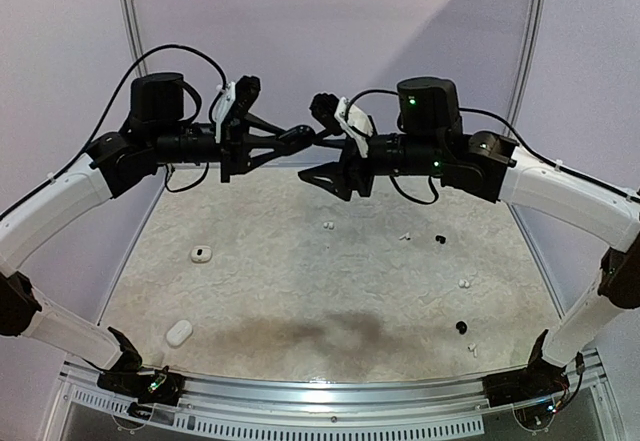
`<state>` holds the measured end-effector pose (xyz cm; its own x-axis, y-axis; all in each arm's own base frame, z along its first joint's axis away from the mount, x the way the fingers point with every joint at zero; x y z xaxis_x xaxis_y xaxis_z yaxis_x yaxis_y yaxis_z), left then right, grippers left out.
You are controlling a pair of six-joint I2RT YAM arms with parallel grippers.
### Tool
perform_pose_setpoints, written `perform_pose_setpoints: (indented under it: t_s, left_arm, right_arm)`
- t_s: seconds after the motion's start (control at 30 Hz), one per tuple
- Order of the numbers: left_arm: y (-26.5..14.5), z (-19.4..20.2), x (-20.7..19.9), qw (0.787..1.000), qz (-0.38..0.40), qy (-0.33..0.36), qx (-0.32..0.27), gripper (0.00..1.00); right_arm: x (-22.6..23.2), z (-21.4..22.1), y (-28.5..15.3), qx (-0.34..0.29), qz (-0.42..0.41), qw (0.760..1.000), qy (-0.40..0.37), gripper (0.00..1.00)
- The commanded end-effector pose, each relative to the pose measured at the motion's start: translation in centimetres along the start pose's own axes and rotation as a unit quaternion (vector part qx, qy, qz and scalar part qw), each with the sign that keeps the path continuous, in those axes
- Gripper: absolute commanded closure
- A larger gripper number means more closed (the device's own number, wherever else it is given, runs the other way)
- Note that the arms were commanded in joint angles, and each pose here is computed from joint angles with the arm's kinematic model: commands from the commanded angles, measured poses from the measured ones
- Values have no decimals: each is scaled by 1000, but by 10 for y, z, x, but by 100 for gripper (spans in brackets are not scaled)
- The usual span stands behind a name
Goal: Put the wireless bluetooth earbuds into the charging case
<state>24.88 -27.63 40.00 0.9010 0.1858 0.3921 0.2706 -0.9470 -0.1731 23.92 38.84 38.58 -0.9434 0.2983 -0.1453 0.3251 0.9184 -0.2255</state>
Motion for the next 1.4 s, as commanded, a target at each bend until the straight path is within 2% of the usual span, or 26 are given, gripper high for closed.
perform_pose_setpoints:
  t_s: [0.0, 0.1, 0.23, 0.33, 0.47, 0.63, 0.8, 1.03, 1.17, 1.27, 1.3, 1.37]
  left_arm:
    - [-23, -47, 23, 984, -49, -101, -136, 100]
    - [-31, -64, 23, 973, -34, -121, -192, 100]
    - [-34, -73, 23, 960, -21, -142, -239, 100]
    - [-34, -74, 23, 957, -20, -150, -249, 100]
    - [-31, -72, 20, 956, -16, -156, -249, 100]
    - [-28, -74, 17, 954, -14, -157, -253, 100]
    - [-27, -73, 16, 954, -16, -159, -252, 100]
    - [-25, -72, 16, 955, -16, -155, -251, 100]
    - [-24, -70, 17, 956, -21, -157, -246, 100]
    - [-22, -65, 17, 958, -26, -160, -235, 100]
    - [-21, -63, 17, 960, -30, -162, -229, 91]
    - [-19, -55, 16, 964, -33, -156, -211, 52]
  right_arm:
    - [-14, -51, -39, -157, 27, 986, 58, 15]
    - [-17, -66, -48, -216, -4, 970, 114, 12]
    - [-17, -80, -41, -272, -61, 943, 179, 15]
    - [-22, -82, -34, -302, -71, 926, 213, 19]
    - [-20, -93, -30, -326, -103, 915, 214, 31]
    - [-14, -104, -16, -316, -170, 908, 216, 41]
    - [-15, -101, -5, -316, -185, 901, 231, 52]
    - [-15, -99, 7, -297, -205, 901, 239, 86]
    - [-12, -97, 12, -282, -218, 903, 240, 100]
    - [-12, -92, 13, -268, -207, 910, 238, 100]
    - [-12, -89, 14, -260, -199, 915, 235, 100]
    - [-13, -84, 13, -245, -176, 927, 222, 100]
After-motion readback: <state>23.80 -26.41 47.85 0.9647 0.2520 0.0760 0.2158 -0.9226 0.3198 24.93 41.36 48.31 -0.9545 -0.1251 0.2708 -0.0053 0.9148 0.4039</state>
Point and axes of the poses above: each gripper's point midway between its finger pads, its own y axis out along the fingers, its own x axis along the line the jaws close on, z = x × y, the point moved 5 cm from there along -y, back along the fingers, and after that the axes turned 8 degrees about y, right-handed, at the moved point
